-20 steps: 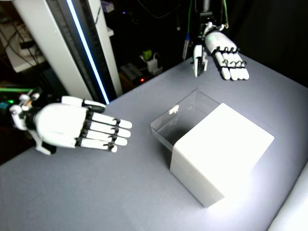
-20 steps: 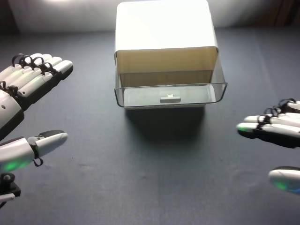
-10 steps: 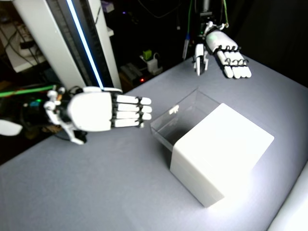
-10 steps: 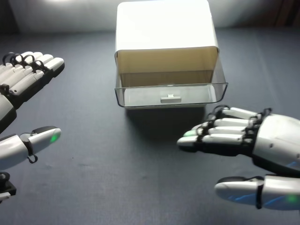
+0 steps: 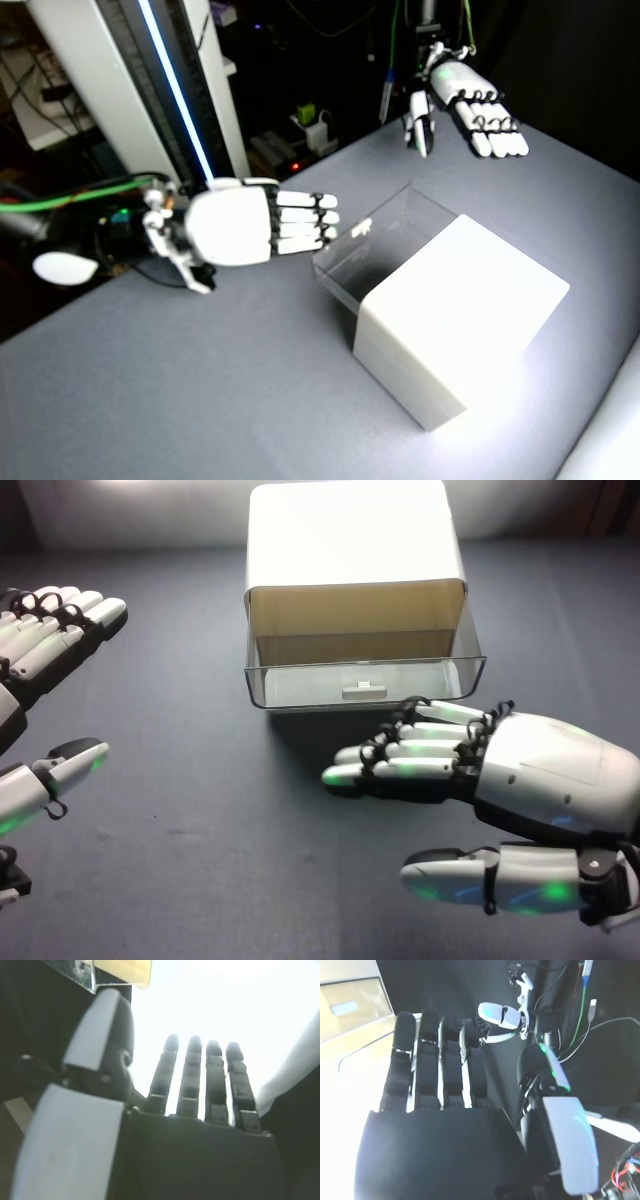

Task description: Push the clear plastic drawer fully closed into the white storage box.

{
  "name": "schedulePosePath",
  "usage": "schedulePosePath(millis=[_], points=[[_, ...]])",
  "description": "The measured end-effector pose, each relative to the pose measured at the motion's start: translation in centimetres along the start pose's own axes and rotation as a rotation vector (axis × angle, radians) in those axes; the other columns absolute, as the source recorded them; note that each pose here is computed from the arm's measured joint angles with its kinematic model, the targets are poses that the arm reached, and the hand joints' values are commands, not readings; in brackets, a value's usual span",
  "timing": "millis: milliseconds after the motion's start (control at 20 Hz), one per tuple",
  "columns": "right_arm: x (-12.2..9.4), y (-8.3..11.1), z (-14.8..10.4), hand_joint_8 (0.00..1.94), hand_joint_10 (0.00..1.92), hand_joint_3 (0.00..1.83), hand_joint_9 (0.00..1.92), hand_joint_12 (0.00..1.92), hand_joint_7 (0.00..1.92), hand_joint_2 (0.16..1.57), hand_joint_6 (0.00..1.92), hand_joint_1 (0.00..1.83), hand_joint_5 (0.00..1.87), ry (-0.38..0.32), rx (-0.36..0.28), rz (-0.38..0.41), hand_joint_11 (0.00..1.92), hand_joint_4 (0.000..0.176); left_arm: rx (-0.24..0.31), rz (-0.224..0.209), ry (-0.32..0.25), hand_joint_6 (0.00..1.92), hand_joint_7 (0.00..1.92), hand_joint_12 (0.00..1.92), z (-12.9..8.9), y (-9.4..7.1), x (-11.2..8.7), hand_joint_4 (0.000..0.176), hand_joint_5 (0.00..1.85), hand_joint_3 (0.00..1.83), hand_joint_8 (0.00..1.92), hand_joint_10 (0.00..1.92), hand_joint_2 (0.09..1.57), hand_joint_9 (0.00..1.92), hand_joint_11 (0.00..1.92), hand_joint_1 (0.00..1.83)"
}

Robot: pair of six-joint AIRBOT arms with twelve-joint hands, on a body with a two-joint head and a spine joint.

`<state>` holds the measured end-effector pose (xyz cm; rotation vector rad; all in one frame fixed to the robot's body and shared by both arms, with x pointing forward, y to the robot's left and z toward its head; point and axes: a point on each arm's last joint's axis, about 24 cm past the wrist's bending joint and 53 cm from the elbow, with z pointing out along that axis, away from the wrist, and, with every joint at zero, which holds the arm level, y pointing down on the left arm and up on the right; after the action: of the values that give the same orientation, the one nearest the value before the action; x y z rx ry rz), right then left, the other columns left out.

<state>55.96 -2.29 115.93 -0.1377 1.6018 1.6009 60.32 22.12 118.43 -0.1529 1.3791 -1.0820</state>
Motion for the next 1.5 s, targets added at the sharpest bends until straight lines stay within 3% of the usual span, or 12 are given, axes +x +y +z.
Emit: schedulePosePath(millis=[200, 450, 600, 750, 850, 1000, 1100, 1200, 1500], points=[[-0.5, 0.2, 0.6, 0.0, 0.12, 0.0, 0.2, 1.05, 0.19, 1.37, 0.0, 0.26, 0.23, -0.01, -0.013, -0.009, 0.0, 0.0, -0.004, -0.002, -0.022, 0.0, 0.0, 0.0, 0.0, 0.1, -0.5, 0.0, 0.0, 0.01, 0.0, 0.0, 1.44, 0.0, 0.0, 0.64], [-0.6, 0.2, 0.7, 0.0, 0.03, 0.0, 0.16, 0.8, 0.11, 1.38, 0.0, 0.22, 0.18, -0.009, -0.015, -0.014, 0.0, 0.0, -0.006, -0.001, -0.022, 0.0, 0.0, 0.0, -0.2, 0.2, -0.5, 0.003, 0.0, 0.0, 0.0, 0.0, 1.45, 0.0, 0.0, 0.49], [-0.9, -0.1, 0.7, 0.0, 0.0, 0.0, 0.06, 0.39, 0.0, 1.39, 0.0, 0.23, 0.08, -0.013, -0.007, -0.02, 0.0, 0.0, -0.008, 0.001, -0.022, 0.0, 0.0, 0.0, -0.3, 0.2, -0.5, 0.0, 0.0, 0.0, 0.0, 0.0, 1.44, 0.0, 0.0, 0.57], [-0.9, -0.5, 0.7, 0.0, 0.01, 0.0, 0.04, 0.29, 0.01, 1.39, 0.01, 0.22, 0.1, -0.012, 0.011, -0.026, 0.0, 0.0, -0.008, 0.0, -0.024, 0.0, 0.0, 0.0, -0.3, 0.2, -0.6, 0.0, 0.0, 0.0, 0.0, 0.0, 1.42, 0.0, 0.0, 0.56], [-1.1, -0.6, 0.8, 0.0, 0.0, 0.01, 0.0, 0.02, 0.0, 1.41, 0.02, 0.2, 0.05, -0.014, 0.014, -0.032, 0.0, 0.0, -0.008, 0.0, -0.025, 0.0, 0.0, 0.0, -0.3, 0.2, -0.6, 0.0, 0.0, 0.0, 0.0, 0.0, 1.42, 0.0, 0.0, 0.58], [-1.3, -0.7, 0.9, 0.0, 0.0, 0.0, 0.0, 0.0, 0.0, 1.41, 0.0, 0.17, 0.03, -0.02, 0.02, -0.048, 0.0, 0.0, -0.009, 0.0, -0.026, 0.0, 0.0, 0.0, -0.3, 0.3, -0.6, 0.006, 0.0, 0.0, 0.0, 0.0, 1.43, 0.0, 0.0, 0.44], [-1.7, -0.8, 1.2, 0.0, 0.0, 0.0, 0.0, 0.0, 0.0, 1.41, 0.01, 0.21, 0.05, -0.022, 0.026, -0.07, 0.0, 0.0, -0.008, 0.0, -0.031, 0.0, 0.0, 0.0, -0.3, 0.2, -0.7, 0.022, 0.0, 0.0, 0.0, 0.0, 1.44, 0.0, 0.0, 0.49], [-2.2, -1.1, 1.3, 0.0, 0.0, 0.0, 0.0, 0.0, 0.0, 1.4, 0.0, 0.2, 0.05, -0.027, 0.035, -0.094, 0.0, 0.0, -0.002, 0.0, -0.035, 0.0, 0.0, 0.0, -0.3, 0.1, -0.8, 0.002, 0.0, 0.0, 0.0, 0.0, 1.43, 0.0, 0.0, 0.54], [-3.4, -2.2, 2.4, 0.0, 0.0, 0.0, 0.0, 0.0, 0.0, 1.39, 0.0, 0.3, 0.03, -0.058, 0.077, -0.134, 0.0, 0.0, -0.003, 0.0, -0.039, 0.0, 0.0, 0.0, -0.4, 0.1, -1.0, 0.0, 0.0, 0.0, 0.0, 0.0, 1.42, 0.0, 0.0, 0.73]])
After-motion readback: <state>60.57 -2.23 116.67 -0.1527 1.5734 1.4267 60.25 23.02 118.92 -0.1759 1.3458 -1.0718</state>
